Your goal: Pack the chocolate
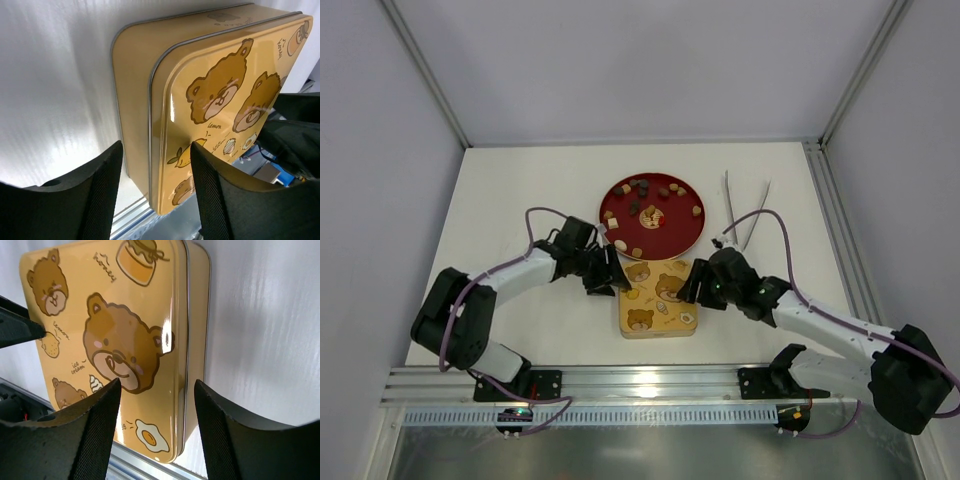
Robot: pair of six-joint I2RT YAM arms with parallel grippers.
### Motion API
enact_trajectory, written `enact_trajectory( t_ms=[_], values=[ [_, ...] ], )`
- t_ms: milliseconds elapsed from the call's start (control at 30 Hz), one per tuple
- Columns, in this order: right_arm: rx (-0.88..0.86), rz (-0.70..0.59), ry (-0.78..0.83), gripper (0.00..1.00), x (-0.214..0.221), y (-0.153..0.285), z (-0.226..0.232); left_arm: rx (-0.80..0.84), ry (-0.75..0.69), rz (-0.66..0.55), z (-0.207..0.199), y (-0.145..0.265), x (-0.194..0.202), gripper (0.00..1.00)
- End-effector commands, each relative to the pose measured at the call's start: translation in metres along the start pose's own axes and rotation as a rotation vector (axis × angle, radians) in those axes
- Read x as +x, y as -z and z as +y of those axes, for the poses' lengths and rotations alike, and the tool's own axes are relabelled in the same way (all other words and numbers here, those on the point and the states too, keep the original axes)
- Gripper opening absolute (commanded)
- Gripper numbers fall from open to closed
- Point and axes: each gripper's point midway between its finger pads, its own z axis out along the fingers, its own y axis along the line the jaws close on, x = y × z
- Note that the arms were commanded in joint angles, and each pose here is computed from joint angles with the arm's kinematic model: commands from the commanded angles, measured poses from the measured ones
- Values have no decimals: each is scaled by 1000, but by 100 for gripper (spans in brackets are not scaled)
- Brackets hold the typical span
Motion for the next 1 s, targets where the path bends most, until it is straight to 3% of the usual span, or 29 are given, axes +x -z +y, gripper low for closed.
enact_trajectory(
  t_ms=[0,167,300,467,733,967],
  values=[
    [-36,-81,32,62,-38,21,19,-46,-80,-63,-1,24,-17,57],
    [-11,-157,34,68,-80,51,3,-52,-176,-108,-17,59,-34,59],
    [-33,-329,103,82,-125,102,23,1,-244,-204,-50,97,-55,60],
    [-5,-445,147,86,-162,145,39,39,-313,-302,-81,136,-65,61],
    [-1,-556,146,87,-178,180,44,61,-361,-360,-94,163,-60,62],
    [10,-587,141,87,-180,184,40,84,-367,-377,-101,172,-58,63]
  ],
)
